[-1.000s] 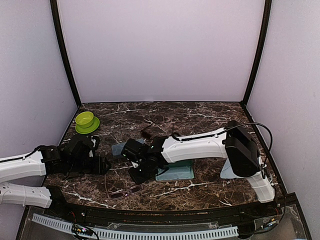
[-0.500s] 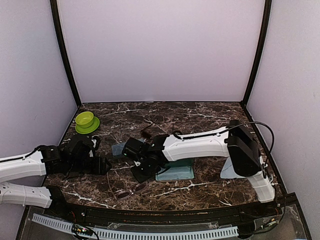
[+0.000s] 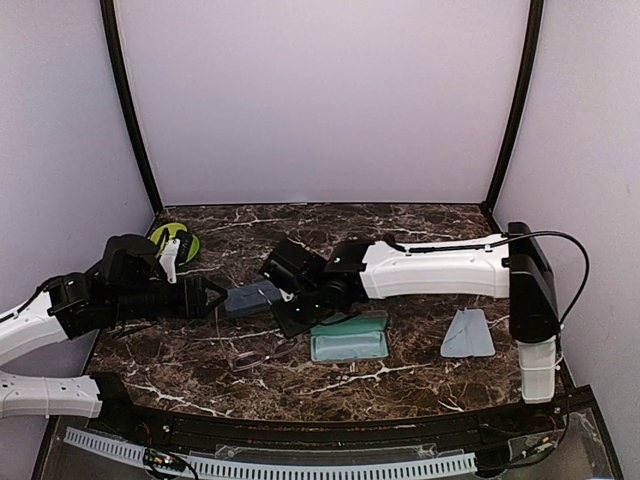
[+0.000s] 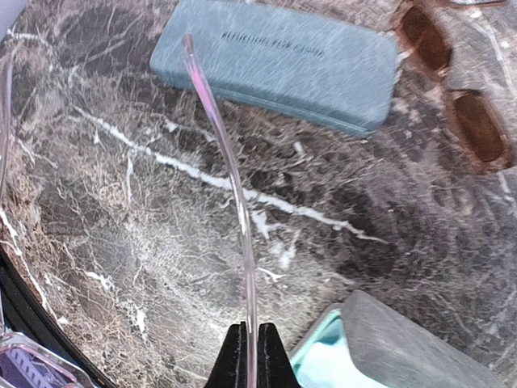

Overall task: Organize the sunglasses
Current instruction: Pick up the sunglasses from the center of the board.

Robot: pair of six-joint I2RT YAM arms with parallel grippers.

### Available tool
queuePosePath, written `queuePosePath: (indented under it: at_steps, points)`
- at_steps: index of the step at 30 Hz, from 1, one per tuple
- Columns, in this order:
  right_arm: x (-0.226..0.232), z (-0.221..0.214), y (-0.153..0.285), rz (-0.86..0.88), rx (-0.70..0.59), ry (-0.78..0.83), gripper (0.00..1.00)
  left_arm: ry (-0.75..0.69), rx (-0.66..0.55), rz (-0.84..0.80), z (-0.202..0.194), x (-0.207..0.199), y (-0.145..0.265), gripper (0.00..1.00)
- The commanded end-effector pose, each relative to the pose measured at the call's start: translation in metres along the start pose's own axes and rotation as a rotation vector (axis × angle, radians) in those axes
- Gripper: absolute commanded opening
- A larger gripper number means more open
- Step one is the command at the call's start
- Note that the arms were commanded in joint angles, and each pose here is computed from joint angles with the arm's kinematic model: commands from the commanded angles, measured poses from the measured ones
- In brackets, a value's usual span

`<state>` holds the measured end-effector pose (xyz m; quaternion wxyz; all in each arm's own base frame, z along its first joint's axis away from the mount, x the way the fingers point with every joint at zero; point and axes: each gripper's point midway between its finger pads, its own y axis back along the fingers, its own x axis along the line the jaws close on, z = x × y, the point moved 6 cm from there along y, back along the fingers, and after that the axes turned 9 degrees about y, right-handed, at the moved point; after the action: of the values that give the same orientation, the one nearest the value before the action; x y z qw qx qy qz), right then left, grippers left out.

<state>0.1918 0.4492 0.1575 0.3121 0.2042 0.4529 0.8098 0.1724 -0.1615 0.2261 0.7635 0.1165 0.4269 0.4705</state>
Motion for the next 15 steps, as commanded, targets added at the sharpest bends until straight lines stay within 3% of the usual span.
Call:
queuePosePath:
  at_steps: [1, 8, 15]
  points:
    - [-0.02, 0.013, 0.028, -0.054, -0.087, -0.023, 0.0, -0.036, -0.02, -0.087, 0.012, -0.018, 0.006, 0.61]
    - [-0.046, 0.011, 0.048, -0.109, -0.126, -0.057, 0.0, -0.053, 0.016, -0.268, 0.012, -0.043, 0.003, 0.66]
    - [-0.068, 0.01, 0.056, -0.131, -0.148, -0.091, 0.0, -0.044, 0.056, -0.28, 0.003, -0.044, -0.005, 0.67]
